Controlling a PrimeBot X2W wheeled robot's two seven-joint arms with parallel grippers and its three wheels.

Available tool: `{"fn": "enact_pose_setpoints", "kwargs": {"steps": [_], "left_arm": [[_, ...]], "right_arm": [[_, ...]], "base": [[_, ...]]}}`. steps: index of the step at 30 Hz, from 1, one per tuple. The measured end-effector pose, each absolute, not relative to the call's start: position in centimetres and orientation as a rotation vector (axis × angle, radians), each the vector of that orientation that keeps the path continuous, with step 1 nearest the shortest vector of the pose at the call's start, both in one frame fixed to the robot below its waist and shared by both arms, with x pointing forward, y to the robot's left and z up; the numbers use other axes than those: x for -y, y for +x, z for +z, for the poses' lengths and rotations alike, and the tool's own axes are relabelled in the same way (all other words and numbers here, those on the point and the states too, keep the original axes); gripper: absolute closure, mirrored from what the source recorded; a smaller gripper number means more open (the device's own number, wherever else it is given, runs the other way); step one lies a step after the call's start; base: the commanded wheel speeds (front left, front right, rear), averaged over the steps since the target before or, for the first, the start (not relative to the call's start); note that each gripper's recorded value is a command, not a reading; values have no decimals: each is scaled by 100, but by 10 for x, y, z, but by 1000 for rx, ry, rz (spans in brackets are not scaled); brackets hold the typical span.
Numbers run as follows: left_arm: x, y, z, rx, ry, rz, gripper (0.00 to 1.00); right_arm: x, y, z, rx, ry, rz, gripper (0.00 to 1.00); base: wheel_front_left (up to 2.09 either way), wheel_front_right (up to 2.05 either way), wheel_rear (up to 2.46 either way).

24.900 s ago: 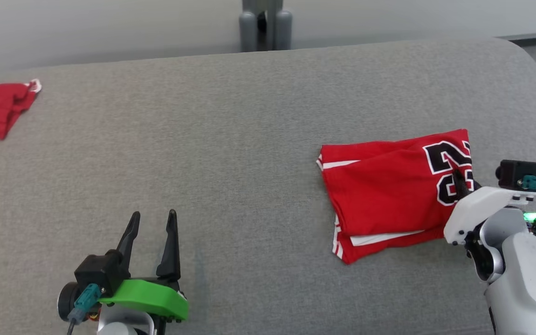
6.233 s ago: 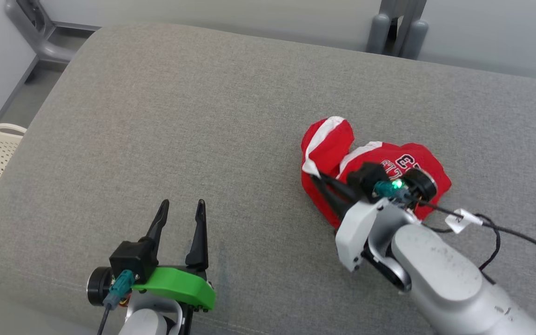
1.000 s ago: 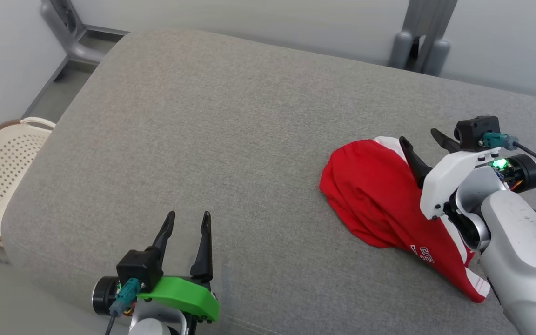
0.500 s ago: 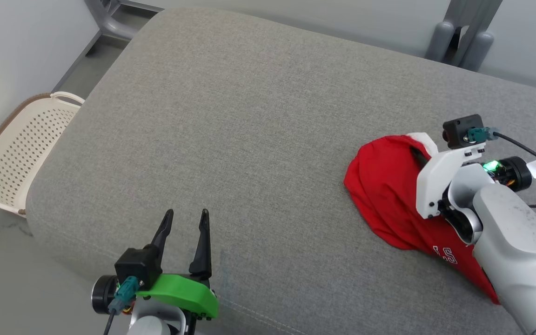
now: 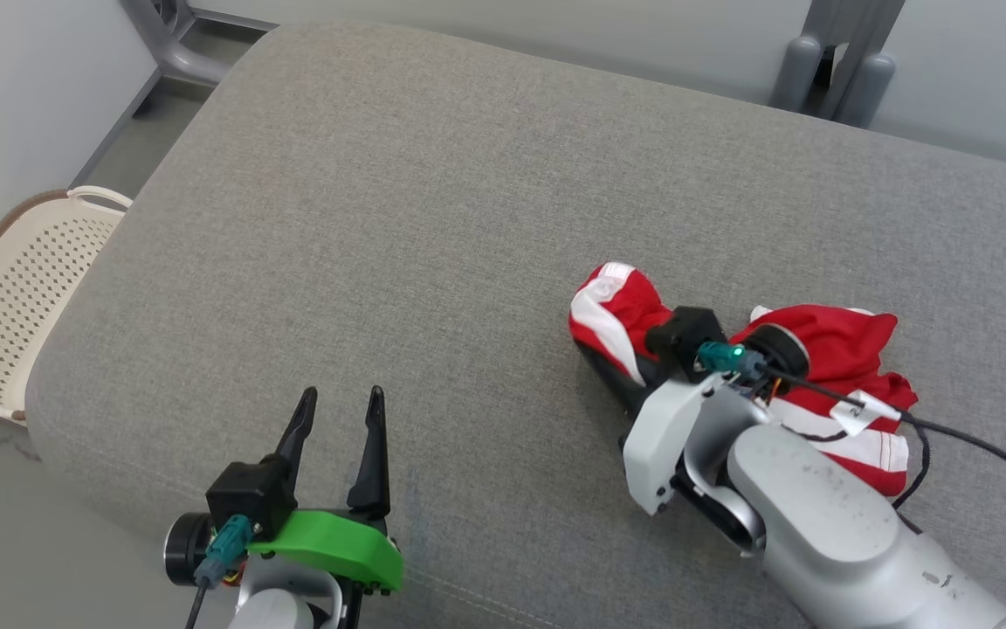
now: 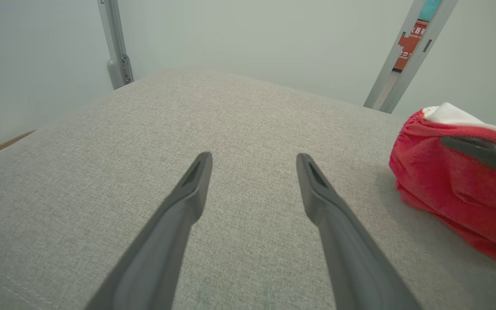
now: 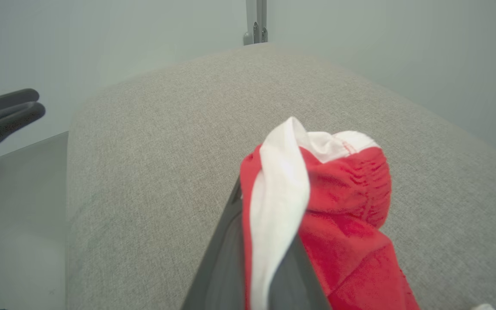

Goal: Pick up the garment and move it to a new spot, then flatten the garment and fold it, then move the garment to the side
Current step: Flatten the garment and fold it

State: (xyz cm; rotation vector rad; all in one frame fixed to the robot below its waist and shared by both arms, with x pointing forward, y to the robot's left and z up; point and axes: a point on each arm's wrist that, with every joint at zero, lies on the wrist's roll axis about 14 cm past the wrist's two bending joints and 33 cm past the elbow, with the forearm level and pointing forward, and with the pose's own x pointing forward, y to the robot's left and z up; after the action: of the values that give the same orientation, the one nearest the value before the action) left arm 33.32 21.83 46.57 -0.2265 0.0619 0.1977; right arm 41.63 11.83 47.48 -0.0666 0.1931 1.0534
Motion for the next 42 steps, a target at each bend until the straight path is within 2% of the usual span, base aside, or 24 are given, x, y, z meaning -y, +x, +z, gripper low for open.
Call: {"fn": "enact_pose_setpoints", "kwargs": {"steps": [9, 10, 11, 12, 16, 21, 26, 33, 37, 42], "left_arm": [[-221, 337, 467, -59, -219, 200, 0], [-221, 337, 467, -60, -219, 201, 0], [-221, 337, 467, -60, -220, 202, 0], [-221, 337, 467, -60, -220, 203, 0], [-221, 339, 467, -56, -221, 201, 0], [-214, 344, 469, -52, -223, 173, 0], [-200, 354, 471, -48, -217, 118, 0], [-177, 367, 476, -36, -206, 26, 0], [-163, 374, 481, -23, -206, -24, 0], [-149, 378, 487, -9, -209, -67, 0]], "right_arm": [[-130, 379, 427, -249, -154, 1146, 100], [-131, 377, 424, -246, -169, 1155, 64], [-133, 375, 423, -242, -173, 1162, 23], [-136, 372, 422, -239, -174, 1172, 0], [-140, 361, 420, -232, -170, 1194, 0], [-137, 369, 438, -178, -107, 1152, 0], [-113, 400, 474, -80, 2, 1008, 0], [-33, 429, 505, 34, 76, 716, 0], [11, 425, 506, 54, 82, 572, 0], [44, 408, 503, 56, 66, 478, 0]], "base": [[0, 0, 0], [0, 0, 0], [0, 0, 0], [0, 0, 0], [0, 0, 0], [0, 0, 0], [0, 0, 0], [0, 0, 0], [0, 0, 0], [0, 0, 0]]}}
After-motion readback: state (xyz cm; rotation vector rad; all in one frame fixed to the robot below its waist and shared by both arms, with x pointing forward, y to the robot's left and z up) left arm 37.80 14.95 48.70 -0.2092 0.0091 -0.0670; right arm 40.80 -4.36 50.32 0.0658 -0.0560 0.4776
